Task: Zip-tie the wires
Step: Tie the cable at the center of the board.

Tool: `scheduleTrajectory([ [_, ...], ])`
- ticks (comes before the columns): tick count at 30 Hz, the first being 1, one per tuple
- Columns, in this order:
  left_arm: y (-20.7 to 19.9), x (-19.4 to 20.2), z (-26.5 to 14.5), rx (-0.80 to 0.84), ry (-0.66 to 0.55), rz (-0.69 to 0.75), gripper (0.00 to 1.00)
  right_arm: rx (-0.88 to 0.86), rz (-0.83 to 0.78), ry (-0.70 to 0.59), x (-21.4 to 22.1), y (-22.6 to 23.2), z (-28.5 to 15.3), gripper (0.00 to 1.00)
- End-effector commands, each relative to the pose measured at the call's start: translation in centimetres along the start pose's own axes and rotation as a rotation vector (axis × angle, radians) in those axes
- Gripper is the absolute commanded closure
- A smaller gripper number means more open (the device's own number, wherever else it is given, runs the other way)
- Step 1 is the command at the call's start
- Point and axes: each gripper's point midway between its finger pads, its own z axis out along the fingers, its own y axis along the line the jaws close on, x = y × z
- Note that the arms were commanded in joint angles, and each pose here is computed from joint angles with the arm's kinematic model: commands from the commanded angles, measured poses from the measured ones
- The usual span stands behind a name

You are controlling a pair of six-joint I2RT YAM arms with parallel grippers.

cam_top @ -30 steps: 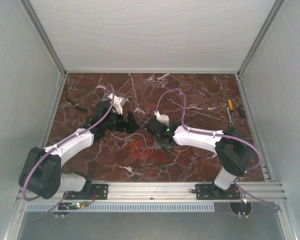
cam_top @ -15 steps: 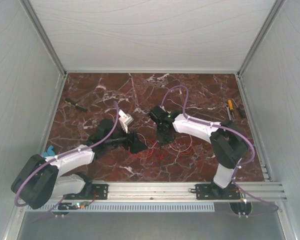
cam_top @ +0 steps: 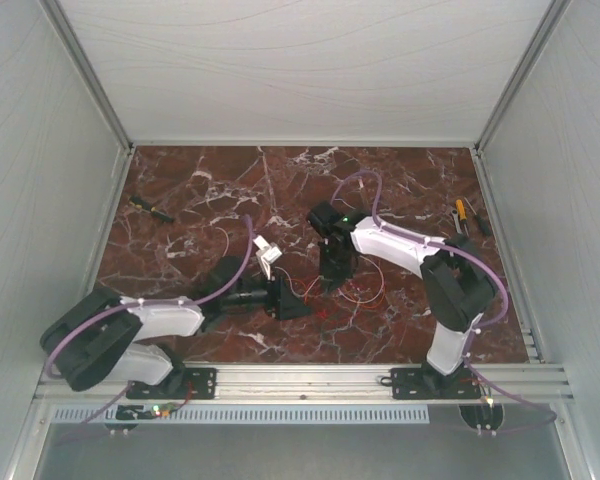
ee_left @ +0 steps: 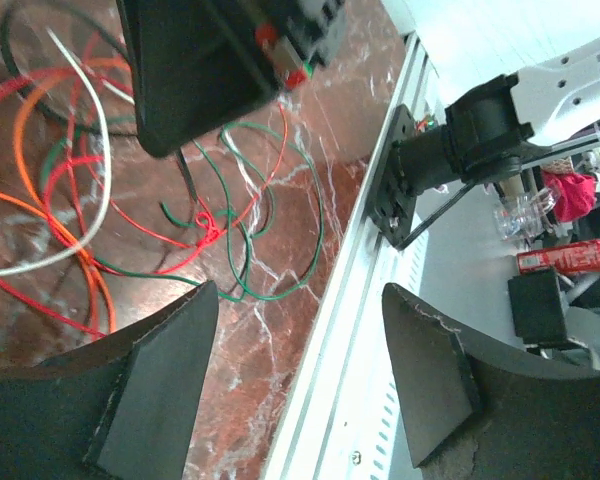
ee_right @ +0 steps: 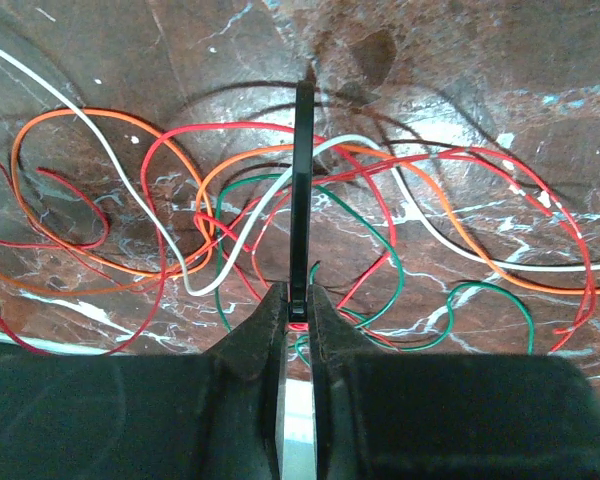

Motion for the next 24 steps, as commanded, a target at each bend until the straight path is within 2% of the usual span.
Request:
scheduleTrajectory([
  [1, -1.6, -0.8, 2.1, 0.035, -0.054, -0.068, 0.34, -0.023, -0.014, 0.080, 0.6, -0.4, 0.1, 1.00],
  [4, -0.8, -0.6, 3.2, -0.010, -0.095, -0.132, 0.35, -0.044, -0.004, 0.098, 0.4, -0.5, 0.2, 1.00],
  [8, 0.3, -0.5, 3.8, -0.058, -0.115, -0.140, 0.36, -0.100, -0.014, 0.112, -0.1, -0.2, 0.2, 1.00],
  [16, 1.4, -0.7, 3.9, -0.101, -0.138, -0.015, 0.38, -0.260, -0.143, 0.095, -0.5, 1.1, -0.3, 1.00],
  [24, 1.0, 0.5, 4.2, -0.027, -0.092, 0.080, 0.38, -0.304, -0.133, 0.078, -0.8, 0.0, -0.6, 1.00],
])
